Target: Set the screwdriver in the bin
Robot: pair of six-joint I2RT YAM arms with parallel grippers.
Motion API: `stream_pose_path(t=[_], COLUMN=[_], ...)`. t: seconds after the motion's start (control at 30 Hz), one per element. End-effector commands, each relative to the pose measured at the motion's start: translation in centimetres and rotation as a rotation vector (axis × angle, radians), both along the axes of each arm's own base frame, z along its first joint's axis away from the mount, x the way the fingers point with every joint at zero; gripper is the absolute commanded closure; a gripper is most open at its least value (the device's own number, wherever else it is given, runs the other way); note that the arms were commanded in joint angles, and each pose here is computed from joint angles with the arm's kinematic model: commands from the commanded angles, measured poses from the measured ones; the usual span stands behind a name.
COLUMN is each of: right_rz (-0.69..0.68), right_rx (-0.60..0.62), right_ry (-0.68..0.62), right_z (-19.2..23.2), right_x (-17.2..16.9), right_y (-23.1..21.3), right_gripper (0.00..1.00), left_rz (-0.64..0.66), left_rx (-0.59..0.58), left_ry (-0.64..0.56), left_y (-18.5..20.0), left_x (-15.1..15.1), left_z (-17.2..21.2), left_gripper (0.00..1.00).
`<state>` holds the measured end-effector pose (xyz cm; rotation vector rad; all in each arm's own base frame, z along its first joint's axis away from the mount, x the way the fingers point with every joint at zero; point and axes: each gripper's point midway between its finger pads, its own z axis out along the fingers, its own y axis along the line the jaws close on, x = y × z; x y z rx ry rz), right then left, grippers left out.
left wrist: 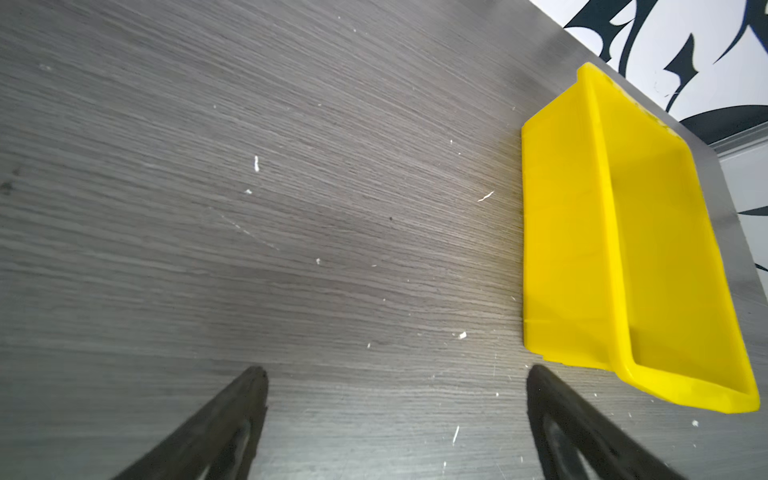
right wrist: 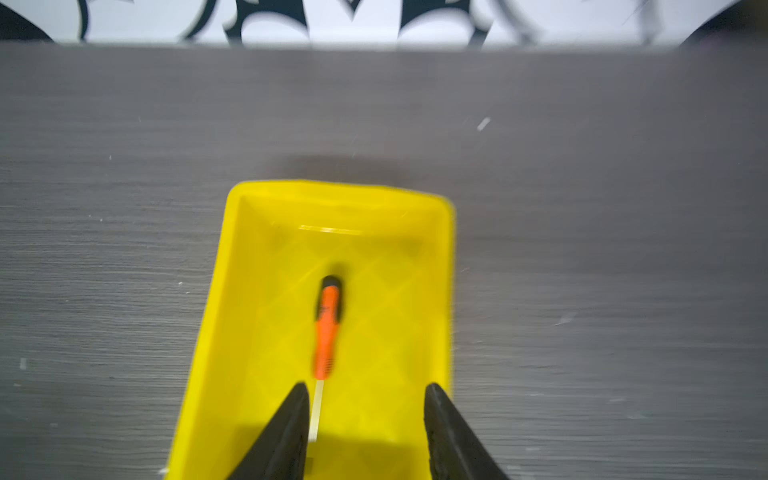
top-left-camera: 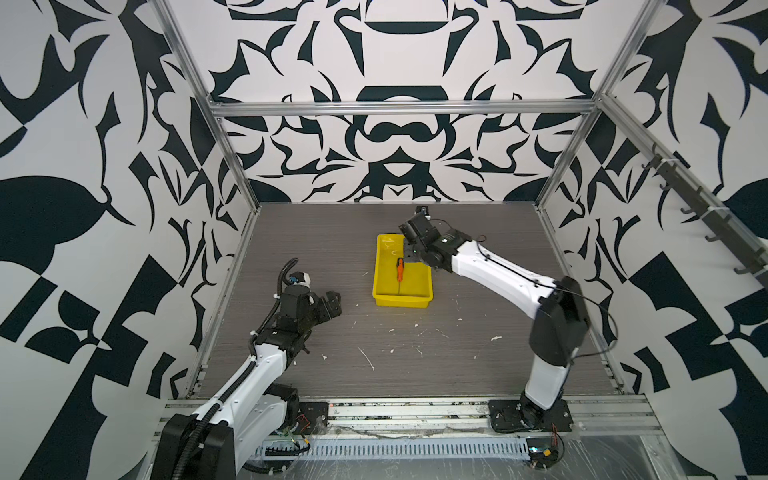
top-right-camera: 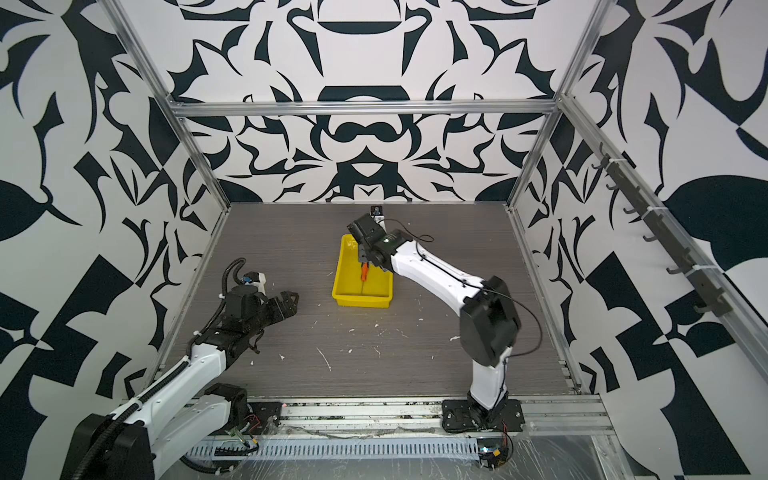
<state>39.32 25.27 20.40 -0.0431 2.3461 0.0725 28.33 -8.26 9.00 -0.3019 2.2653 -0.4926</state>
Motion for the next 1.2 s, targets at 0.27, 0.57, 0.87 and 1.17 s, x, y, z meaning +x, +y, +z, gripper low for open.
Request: stream_pose_path(t=[0.27, 0.57, 0.87, 1.17], right_rz=[0.186, 0.076, -0.227, -0.353], right_rx=[-0.608, -0.665, -0.353, -0.354], right_ry=[-0.422, -0.389, -0.437, -0.453], right_z=[-1.2, -5.8, -8.2, -9.5], right_x=[-4.7, -3.3, -1.5, -1.8], right_y=[-10.6, -16.1, -23.7, -25.9], right_gripper=[0.41, 0.35, 0.35, 0.34], left_rz=[-0.037, -0.020, 0.002, 0.119], left_rx=[-0.033, -0.039, -0.037, 0.037], left_ry=[-0.014, -0.047, -0.057, -0.042], left_y=[-0.9, -0.6, -0.2, 1.9], left_x=[0.6, 0.2, 0.0, 1.2], left_z=[0.8, 1.4, 1.5, 2.1], left_gripper=[0.00, 0.00, 0.00, 0.00])
